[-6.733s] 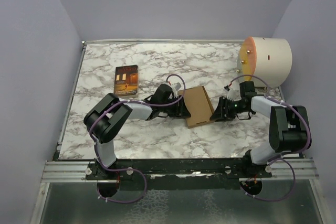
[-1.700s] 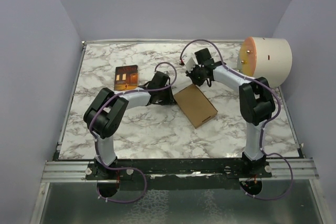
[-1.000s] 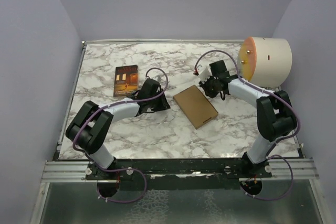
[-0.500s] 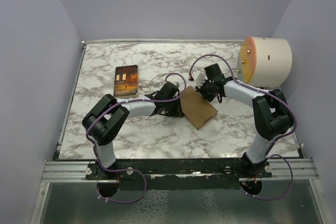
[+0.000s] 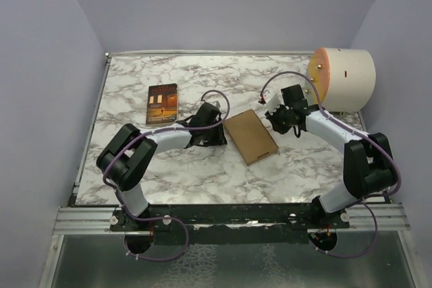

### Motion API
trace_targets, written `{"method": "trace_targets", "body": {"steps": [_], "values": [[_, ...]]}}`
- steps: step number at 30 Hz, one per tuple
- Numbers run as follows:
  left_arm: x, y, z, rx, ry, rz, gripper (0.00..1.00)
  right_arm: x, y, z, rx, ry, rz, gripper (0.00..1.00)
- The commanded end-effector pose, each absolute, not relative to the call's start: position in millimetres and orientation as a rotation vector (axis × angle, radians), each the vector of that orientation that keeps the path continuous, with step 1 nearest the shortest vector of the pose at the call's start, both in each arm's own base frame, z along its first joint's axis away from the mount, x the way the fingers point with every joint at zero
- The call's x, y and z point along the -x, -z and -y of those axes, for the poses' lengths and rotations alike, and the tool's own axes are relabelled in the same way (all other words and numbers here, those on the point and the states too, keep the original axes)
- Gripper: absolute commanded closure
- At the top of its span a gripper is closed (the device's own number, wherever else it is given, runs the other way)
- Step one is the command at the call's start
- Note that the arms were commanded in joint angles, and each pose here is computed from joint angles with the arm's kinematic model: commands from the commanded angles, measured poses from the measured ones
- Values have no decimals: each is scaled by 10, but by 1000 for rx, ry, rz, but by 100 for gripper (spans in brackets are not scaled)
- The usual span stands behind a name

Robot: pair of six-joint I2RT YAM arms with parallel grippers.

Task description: Fold the paper box

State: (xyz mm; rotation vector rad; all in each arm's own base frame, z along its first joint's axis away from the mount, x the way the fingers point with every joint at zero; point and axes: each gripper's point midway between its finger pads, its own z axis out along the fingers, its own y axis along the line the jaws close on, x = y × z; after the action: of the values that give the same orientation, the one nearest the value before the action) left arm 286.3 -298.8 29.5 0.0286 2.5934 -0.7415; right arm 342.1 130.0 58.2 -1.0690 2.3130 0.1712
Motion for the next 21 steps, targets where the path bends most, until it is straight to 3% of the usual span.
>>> {"method": "trace_targets", "body": {"steps": [1,10,21], "values": [[-2751,-537,2971,-55,759,-2522,72,-3139,-533,-1162,1102,-183,-2326,87],[-2268,-374,3219,8,866,-2543,73,-2783,-301,-1154,1136,-284,-2384,89],[-2419,-403,3795,-97,918,-2529,74,-2499,-412,-1559,1250,-614,-2293,97]]}}
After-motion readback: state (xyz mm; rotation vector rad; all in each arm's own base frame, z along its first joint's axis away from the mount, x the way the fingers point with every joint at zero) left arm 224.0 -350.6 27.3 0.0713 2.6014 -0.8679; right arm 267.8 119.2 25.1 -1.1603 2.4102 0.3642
